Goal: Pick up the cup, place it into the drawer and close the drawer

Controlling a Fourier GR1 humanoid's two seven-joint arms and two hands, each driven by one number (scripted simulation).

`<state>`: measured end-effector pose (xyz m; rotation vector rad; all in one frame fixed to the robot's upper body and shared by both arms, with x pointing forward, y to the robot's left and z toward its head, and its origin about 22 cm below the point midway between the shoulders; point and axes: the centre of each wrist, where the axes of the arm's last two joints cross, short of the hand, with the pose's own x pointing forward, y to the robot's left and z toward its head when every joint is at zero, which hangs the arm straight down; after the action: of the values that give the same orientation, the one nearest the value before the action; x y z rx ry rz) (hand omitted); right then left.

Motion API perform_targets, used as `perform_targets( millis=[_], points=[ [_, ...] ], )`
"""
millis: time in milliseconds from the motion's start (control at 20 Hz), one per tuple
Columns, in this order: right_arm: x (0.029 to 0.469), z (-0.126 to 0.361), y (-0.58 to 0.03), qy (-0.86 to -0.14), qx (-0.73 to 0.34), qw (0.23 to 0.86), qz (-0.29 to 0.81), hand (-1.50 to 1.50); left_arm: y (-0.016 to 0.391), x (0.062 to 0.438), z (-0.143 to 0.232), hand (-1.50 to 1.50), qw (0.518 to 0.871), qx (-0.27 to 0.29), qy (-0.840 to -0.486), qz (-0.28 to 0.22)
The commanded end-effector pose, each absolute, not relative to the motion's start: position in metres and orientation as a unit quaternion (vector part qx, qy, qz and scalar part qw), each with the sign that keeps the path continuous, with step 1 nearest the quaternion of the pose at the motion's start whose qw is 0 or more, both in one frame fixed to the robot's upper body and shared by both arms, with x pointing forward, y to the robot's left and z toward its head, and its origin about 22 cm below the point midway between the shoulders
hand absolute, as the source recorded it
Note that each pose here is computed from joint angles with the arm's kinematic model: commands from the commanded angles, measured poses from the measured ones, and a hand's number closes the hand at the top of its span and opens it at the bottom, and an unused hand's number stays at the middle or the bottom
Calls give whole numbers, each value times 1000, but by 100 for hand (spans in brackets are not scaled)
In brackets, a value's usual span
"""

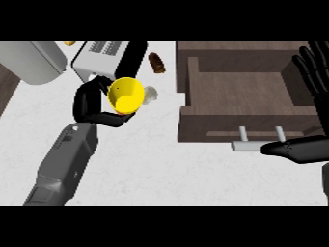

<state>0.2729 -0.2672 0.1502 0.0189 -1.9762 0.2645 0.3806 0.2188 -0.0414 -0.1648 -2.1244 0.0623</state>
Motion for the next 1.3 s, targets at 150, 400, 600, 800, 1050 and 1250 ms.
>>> perform_targets(
  millis=[150,400,600,800,1050,1250],
  points=[
    [257,135,-283,-828,-5,549,112,-150,148,419,51,150,463,-121,-878,-27],
    [268,129,-272,-831,2,546,107,-150,113,426,108,150,465,-121,-876,-49],
    [278,136,-281,-836,-9,539,104,-150,79,427,153,150,468,-105,-876,-56],
    [282,149,-284,-835,9,540,105,-150,54,438,183,150,502,-71,-860,-62],
    [274,152,-266,-837,26,533,121,-150,35,445,181,150,556,-27,-826,-85],
    [284,145,-264,-843,34,522,123,-150,27,447,177,150,576,3,-810,-114]
  ],
)
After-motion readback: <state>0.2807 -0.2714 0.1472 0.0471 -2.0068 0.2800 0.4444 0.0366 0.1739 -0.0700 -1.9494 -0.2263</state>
